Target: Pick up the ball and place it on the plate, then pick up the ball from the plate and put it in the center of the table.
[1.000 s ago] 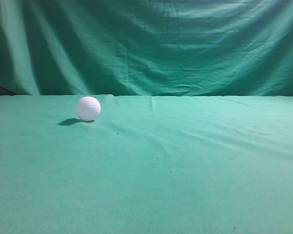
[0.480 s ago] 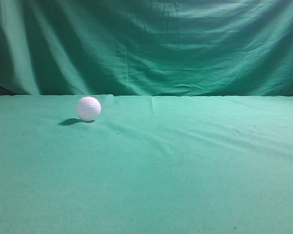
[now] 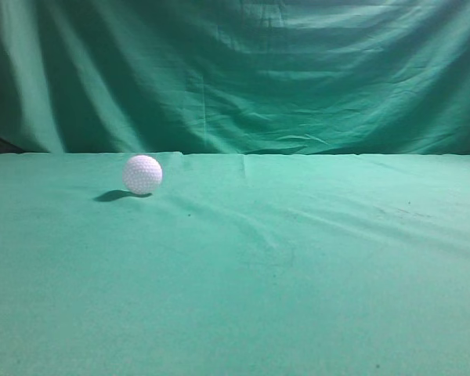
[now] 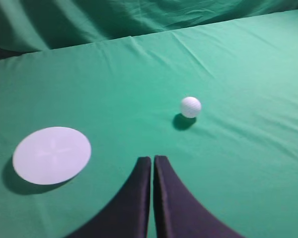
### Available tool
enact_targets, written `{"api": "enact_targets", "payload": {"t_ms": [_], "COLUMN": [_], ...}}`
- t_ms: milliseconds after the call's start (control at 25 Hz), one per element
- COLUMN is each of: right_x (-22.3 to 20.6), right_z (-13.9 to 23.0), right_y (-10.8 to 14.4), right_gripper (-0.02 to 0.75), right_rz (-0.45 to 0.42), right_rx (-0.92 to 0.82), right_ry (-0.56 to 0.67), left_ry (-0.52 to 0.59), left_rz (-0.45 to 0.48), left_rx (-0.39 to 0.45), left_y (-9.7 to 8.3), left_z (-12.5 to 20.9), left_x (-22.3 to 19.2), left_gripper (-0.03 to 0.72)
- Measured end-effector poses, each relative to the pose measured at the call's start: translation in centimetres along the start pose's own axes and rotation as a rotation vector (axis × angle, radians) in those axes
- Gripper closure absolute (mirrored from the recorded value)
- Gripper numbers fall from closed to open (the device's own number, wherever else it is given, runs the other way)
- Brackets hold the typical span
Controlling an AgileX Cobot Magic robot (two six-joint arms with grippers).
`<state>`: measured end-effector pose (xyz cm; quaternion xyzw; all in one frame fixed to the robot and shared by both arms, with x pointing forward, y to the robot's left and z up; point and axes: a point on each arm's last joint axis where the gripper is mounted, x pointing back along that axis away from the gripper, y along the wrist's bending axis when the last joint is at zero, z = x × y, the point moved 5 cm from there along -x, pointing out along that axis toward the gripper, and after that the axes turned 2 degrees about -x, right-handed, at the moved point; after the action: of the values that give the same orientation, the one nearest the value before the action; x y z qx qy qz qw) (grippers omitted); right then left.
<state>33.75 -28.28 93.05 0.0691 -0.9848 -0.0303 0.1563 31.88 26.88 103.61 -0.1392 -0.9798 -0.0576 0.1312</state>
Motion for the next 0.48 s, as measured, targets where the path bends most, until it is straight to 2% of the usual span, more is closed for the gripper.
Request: {"api": "enact_targets", "payload": {"t_ms": [240,400,480], "right_x": [0.0,0.0,0.0], "right_z": [0.0,0.0,0.0], "right_y": [0.0,0.0,0.0], "right_gripper": [0.689,0.689,0.689], "right_rz": [0.0,0.0,0.0], "right_rx": [0.002,0.002,0.004], "right_ry": [0.0,0.002,0.002], "left_ry": [-0.115,-0.1,-0.049], "left_rz": [-0.132,-0.164,-0.172], "left_rx": [-0.017,-0.046,-0.004], "left_y": [1.8,1.9,2.1], "left_z": [2.3,5.4,7.4], "left_x": [-2.0,-2.8,-3.5], "left_gripper": [0.688,0.688,0.688]}}
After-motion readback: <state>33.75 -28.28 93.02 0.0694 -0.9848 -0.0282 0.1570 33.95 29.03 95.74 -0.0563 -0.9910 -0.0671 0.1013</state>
